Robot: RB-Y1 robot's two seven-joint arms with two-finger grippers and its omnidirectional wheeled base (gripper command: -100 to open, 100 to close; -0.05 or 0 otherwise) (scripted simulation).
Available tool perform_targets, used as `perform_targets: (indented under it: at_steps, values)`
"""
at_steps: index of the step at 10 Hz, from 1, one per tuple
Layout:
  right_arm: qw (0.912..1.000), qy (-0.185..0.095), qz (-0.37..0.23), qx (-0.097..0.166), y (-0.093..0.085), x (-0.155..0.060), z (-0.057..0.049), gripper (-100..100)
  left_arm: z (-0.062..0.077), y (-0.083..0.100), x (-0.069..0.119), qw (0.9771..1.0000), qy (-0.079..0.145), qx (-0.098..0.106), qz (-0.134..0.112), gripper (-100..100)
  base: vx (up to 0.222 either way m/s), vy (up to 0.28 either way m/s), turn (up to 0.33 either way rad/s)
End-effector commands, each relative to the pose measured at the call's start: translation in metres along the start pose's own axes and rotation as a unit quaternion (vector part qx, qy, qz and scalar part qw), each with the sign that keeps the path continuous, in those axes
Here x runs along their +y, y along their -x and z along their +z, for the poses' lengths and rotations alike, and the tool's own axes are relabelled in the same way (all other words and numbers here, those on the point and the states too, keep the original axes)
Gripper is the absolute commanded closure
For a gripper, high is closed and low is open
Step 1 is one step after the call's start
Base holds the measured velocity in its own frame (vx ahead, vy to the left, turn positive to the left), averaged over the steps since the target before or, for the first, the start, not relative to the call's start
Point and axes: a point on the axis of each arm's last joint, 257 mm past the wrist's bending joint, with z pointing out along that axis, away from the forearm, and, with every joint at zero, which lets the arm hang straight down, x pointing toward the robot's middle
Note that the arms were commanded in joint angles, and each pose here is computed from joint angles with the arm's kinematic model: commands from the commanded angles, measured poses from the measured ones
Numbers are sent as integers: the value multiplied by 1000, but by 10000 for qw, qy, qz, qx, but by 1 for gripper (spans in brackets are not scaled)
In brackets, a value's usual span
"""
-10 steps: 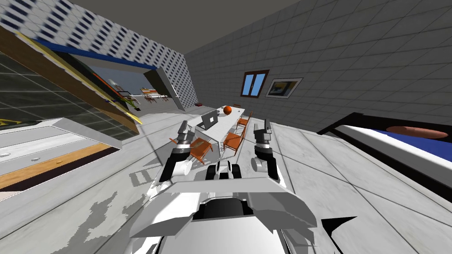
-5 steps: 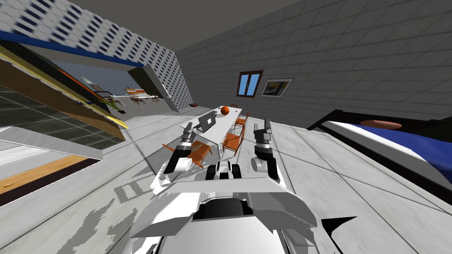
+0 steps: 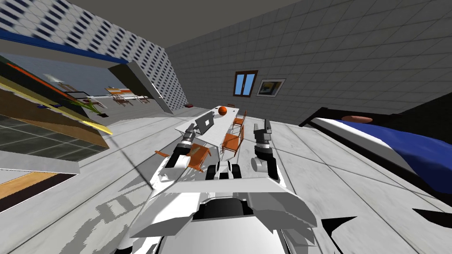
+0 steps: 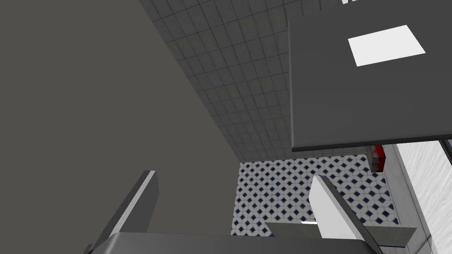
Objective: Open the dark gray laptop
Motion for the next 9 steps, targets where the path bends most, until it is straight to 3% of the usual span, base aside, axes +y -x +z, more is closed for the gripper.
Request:
perform_targets:
  at_steps: [1, 6, 9]
  values:
    - [10000, 0, 0, 0, 0, 0, 0, 0, 7, 9, 25, 9987, 353, 69, 373, -100, 58, 79, -179]
    - [10000, 0, 0, 0, 0, 0, 0, 0, 16, 29, 60, 9923, 861, 87, 885, -100, 52, 62, -125]
    - [10000, 0, 0, 0, 0, 0, 0, 0, 22, 46, 81, 9852, 1193, 63, 1226, -100, 38, 76, -140]
